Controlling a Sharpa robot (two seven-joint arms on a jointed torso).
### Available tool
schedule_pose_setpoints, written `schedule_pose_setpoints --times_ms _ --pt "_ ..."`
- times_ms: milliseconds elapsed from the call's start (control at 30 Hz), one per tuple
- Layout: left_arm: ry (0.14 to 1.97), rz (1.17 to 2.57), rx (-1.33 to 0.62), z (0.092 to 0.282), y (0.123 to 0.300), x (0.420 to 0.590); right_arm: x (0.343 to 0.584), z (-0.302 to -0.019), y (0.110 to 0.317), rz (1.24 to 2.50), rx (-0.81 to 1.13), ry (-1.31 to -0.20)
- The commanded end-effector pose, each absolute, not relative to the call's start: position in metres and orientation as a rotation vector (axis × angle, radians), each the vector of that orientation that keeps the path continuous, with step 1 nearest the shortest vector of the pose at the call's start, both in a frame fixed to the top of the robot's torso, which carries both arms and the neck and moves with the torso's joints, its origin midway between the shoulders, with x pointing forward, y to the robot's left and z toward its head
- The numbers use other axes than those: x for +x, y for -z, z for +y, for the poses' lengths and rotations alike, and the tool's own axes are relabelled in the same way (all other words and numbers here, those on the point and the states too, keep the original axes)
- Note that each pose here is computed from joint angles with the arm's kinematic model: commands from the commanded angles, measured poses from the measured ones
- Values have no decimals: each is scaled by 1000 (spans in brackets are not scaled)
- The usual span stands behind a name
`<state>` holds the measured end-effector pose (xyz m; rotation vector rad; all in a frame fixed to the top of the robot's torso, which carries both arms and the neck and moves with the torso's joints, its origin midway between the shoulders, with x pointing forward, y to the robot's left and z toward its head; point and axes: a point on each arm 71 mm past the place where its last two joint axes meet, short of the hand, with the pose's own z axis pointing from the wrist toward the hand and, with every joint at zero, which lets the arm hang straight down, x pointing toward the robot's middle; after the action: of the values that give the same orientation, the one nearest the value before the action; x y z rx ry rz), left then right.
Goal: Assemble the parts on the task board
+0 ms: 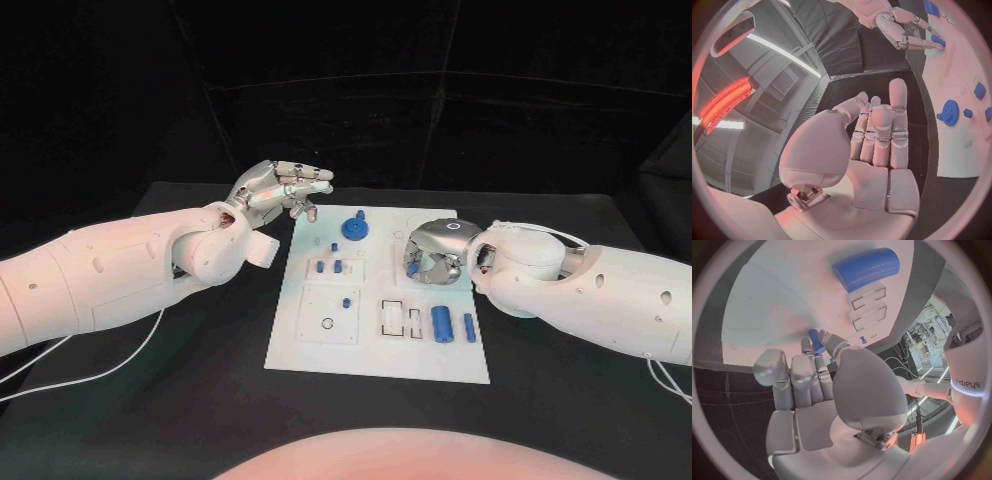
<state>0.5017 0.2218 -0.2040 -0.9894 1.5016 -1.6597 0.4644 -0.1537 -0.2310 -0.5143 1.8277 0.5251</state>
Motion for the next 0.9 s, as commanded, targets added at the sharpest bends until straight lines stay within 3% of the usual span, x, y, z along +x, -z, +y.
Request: schedule_pose_setpoints --times_ms 33,900 --pt "1677 1501 -989 221 203 502 465 -152 228 1801 -506 -535" --pt "1674 1502 -990 222 203 502 461 -153 221 1723 -459 -575"
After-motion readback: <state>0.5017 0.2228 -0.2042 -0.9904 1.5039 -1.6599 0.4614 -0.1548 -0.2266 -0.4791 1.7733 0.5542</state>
